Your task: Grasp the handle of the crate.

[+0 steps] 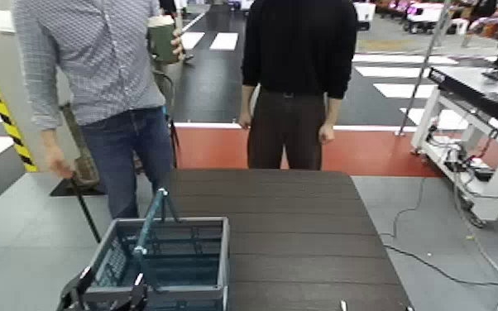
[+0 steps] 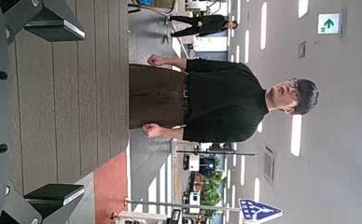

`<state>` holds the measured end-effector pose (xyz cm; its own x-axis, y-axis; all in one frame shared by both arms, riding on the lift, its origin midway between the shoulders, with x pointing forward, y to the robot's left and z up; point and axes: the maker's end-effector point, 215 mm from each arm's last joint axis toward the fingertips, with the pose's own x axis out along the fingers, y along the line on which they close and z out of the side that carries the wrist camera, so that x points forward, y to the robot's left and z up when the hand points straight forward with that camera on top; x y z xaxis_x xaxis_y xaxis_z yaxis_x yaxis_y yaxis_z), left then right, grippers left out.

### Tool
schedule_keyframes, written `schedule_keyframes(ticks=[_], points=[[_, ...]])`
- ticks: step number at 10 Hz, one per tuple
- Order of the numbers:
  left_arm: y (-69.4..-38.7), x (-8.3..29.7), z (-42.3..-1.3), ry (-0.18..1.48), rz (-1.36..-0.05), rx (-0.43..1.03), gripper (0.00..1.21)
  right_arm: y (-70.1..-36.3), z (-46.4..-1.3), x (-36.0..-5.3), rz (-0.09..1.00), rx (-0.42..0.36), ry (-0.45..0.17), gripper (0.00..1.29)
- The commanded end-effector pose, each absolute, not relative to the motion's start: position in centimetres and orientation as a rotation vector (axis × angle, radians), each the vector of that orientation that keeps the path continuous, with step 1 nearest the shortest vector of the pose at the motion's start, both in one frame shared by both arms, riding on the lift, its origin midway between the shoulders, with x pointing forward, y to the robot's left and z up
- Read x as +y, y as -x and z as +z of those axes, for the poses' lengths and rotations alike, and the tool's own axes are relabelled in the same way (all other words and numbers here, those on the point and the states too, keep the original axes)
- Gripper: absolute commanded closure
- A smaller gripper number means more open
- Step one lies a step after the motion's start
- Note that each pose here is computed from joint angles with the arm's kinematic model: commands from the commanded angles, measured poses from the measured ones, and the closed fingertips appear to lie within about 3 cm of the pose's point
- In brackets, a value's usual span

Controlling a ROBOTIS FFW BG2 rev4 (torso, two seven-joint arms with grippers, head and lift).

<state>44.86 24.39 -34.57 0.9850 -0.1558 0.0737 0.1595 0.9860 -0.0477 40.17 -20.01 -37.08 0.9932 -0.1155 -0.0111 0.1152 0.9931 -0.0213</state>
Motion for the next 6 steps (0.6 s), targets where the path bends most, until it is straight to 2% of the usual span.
schedule_keyframes(ticks=[1, 4, 6], points=[[-44.9, 24.5, -34.6, 0.067, -0.159, -0.07, 0.25, -40.1, -37.2, -19.9, -0.114, 0.013, 0.019, 0.15], [-45.3, 25.1, -34.7, 0.102, -0.155, -0.059, 0.25, -40.2, -37.5, -19.8, -0.111, 0.021, 0.01, 0.15], [-46.9, 25.4, -34.6, 0.166, -0.194, -0.028, 0.25, -40.4, -37.6, -19.7, -0.107, 0.022, 0.002, 0.15]])
